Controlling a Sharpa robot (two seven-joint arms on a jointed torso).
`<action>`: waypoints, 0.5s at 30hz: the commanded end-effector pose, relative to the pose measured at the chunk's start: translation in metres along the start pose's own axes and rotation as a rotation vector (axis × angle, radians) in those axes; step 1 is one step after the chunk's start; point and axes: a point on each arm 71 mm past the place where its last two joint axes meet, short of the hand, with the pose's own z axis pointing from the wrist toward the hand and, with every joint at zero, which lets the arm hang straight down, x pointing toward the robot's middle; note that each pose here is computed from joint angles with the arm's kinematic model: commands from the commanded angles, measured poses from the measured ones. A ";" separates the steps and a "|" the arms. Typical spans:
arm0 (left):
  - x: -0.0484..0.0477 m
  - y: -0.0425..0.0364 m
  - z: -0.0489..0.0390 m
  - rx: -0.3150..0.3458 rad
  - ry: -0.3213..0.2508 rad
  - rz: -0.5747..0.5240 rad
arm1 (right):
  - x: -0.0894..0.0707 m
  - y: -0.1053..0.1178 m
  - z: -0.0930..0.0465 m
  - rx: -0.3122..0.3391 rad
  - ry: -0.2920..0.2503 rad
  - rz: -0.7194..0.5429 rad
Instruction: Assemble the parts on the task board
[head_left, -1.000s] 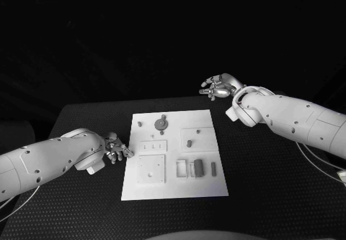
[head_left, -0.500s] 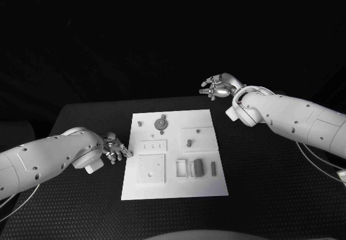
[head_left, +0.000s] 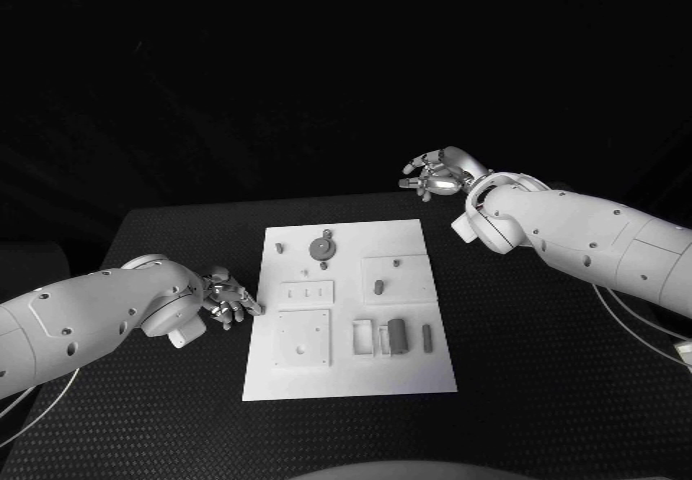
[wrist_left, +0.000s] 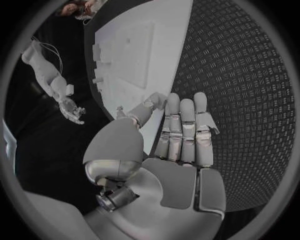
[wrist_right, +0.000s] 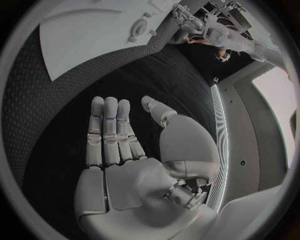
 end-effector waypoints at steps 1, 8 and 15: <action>0.0098 0.0083 0.0029 -0.030 0.054 -0.051 | 0.001 0.000 0.000 -0.008 0.008 0.001; 0.0084 0.0090 0.0018 -0.025 0.060 -0.101 | 0.001 0.000 0.000 -0.008 0.009 0.001; 0.0051 0.0089 -0.0004 -0.023 0.054 -0.117 | 0.001 0.000 0.000 -0.007 0.009 0.001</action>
